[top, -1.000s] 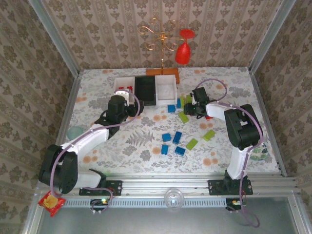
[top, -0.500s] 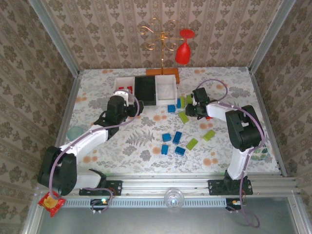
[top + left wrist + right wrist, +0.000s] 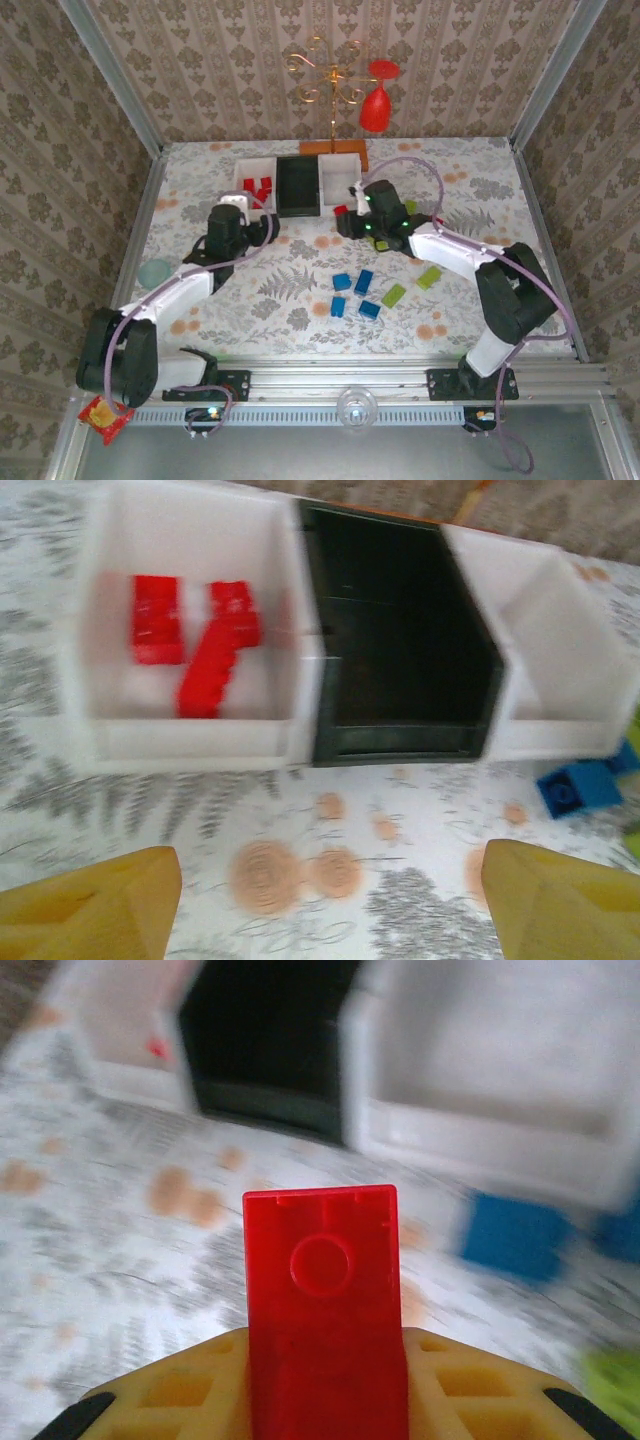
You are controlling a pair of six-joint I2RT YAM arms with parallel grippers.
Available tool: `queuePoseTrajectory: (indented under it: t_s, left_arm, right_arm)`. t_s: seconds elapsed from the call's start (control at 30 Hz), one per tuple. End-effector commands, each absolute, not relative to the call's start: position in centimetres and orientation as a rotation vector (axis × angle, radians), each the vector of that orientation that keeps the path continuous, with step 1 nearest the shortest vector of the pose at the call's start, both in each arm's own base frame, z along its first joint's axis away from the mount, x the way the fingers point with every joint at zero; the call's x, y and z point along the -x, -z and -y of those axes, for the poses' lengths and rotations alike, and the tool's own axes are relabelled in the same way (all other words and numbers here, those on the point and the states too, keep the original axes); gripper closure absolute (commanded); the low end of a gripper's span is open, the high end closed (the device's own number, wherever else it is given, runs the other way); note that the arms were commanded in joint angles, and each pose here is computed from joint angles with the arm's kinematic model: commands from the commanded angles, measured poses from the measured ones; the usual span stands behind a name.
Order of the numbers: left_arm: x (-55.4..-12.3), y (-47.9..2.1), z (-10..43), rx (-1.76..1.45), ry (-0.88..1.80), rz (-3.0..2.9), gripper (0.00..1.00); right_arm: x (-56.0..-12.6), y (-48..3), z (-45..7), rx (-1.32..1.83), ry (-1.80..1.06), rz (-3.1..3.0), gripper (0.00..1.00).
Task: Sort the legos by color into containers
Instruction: Pick up the lego from the center of the table, then place the lego in the container.
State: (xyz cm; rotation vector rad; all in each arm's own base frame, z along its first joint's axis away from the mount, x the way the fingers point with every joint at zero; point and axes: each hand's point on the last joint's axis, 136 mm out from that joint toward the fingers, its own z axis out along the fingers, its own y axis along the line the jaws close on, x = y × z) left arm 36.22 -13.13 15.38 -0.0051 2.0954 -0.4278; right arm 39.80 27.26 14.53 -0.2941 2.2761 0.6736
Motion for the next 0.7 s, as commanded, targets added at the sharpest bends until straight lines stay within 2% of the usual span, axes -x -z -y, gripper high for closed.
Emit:
queuePoseTrajectory:
  t_s: [0.0, 0.17, 0.37, 0.57, 0.67]
  left_arm:
    - [-35.7, -16.2, 10.6, 0.133, 0.467, -2.04, 0.2]
    - [-34.3, -16.6, 7.4, 0.231, 0.395, -2.015, 0.17]
    - [-33.3, -17.4, 6.8, 0.223, 0.37, -2.022, 0.16]
    - [-32.5, -17.6, 6.8, 0.201, 0.368, -2.037, 0.16]
    - [-32.2, -17.8, 6.7, 0.197, 0.37, -2.035, 0.16]
  right_arm:
    - [-41.6, -17.4, -32.1, 0.31, -0.847, -2.172, 0.65]
    - [-43.9, -17.2, -39.3, 0.362, -0.919, -2.155, 0.66]
    - [-48.0, -15.2, -44.3, 0.318, -0.975, -2.149, 0.66]
    - [-51.3, -13.3, -47.0, 0.321, -0.932, -2.179, 0.64]
    - [-52.6, -12.0, -47.2, 0.312, -0.895, -2.21, 0.58]
